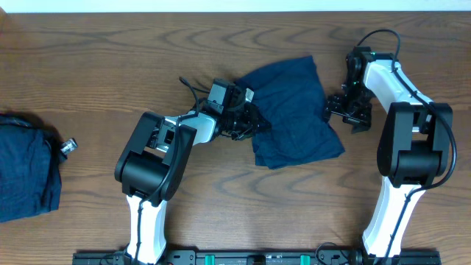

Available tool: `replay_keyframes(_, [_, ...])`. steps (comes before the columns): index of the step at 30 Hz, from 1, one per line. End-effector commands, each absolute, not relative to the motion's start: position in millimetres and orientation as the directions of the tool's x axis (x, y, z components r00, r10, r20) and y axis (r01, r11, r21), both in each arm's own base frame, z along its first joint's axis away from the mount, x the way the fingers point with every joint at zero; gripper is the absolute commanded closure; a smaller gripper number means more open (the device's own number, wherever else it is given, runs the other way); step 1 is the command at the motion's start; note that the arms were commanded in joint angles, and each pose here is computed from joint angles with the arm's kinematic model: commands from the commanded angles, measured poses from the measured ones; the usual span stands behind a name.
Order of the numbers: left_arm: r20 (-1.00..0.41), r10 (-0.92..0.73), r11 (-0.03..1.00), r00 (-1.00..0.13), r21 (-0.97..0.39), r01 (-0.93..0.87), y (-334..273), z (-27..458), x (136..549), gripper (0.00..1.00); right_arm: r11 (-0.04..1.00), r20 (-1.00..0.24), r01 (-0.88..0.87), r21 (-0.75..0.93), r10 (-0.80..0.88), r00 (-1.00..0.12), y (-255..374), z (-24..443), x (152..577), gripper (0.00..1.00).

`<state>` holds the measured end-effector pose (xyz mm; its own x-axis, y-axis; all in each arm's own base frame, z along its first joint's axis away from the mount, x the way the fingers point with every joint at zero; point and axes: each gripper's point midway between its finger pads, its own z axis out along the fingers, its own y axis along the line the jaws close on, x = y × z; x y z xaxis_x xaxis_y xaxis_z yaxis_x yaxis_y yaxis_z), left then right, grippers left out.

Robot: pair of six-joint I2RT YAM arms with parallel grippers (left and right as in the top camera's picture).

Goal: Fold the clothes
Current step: 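Carry the folded shorts left with the left gripper onto the clothes pile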

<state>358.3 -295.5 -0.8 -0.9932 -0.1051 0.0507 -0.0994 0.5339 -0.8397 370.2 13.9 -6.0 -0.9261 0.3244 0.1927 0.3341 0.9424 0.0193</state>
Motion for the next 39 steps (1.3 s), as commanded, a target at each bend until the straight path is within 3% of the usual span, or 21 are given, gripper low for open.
replay_keyframes(1, [0.090, -0.220, 0.695, -0.971, -0.684, -0.221, -266.0, -62.3, 342.1, 0.94, 0.933, 0.302, 0.348, 0.086, 0.309, -0.902, 37.8, -39.5, 353.3, 0.21])
replay_keyframes(3, [0.046, -0.231, 0.694, -0.972, -0.692, -0.198, -265.7, -42.1, 350.1, 0.94, 0.927, 0.294, 0.364, 0.089, 0.325, -0.899, 31.8, -39.7, 356.1, 0.32])
replay_keyframes(4, [0.018, -0.238, 0.698, -0.971, -0.692, -0.184, -264.5, -31.1, 354.2, 0.94, 0.924, 0.290, 0.371, 0.091, 0.332, -0.897, 28.8, -40.0, 357.3, 0.32])
replay_keyframes(6, [-0.055, -0.244, 0.712, -0.968, -0.688, -0.140, -260.8, -4.8, 362.0, 0.94, 0.917, 0.289, 0.389, 0.092, 0.349, -0.891, 22.0, -40.1, 358.2, 0.01])
replay_keyframes(10, [-0.181, -0.262, 0.739, -0.948, -0.670, -0.076, -249.2, 46.2, 370.4, 0.94, 0.910, 0.287, 0.404, 0.095, 0.364, -0.886, 11.6, -40.1, 358.8, 0.02])
replay_keyframes(12, [-0.237, -0.275, 0.749, -0.932, -0.660, -0.053, -242.8, 69.4, 372.8, 0.94, 0.905, 0.287, 0.414, 0.096, 0.373, -0.882, 8.0, -40.1, 359.1, 0.22])
replay_keyframes(16, [-0.331, -0.296, 0.747, -0.896, -0.665, -0.002, -235.2, 110.7, 377.3, 0.94, 0.903, 0.281, 0.417, 0.098, 0.377, -0.882, 6.3, -40.5, 360.6, 0.89])
replay_keyframes(17, [-0.350, -0.306, 0.743, -0.885, -0.669, 0.007, -232.6, 120.5, 379.0, 0.94, 0.904, 0.281, 0.417, 0.098, 0.377, -0.883, 6.5, -40.5, 360.6, 0.99])
replay_keyframes(29, [-0.423, -0.478, 0.725, -0.770, -0.685, -0.073, -149.1, 168.6, 414.8, 0.94, 0.904, 0.287, 0.417, 0.099, 0.376, -0.881, 7.6, -40.2, 359.4, 0.99])
replay_keyframes(39, [-0.520, -0.523, 0.787, -0.676, -0.600, -0.147, -24.3, 227.2, 440.2, 0.94, 0.904, 0.300, 0.417, 0.094, 0.374, -0.878, 8.3, -39.3, 356.0, 0.99])
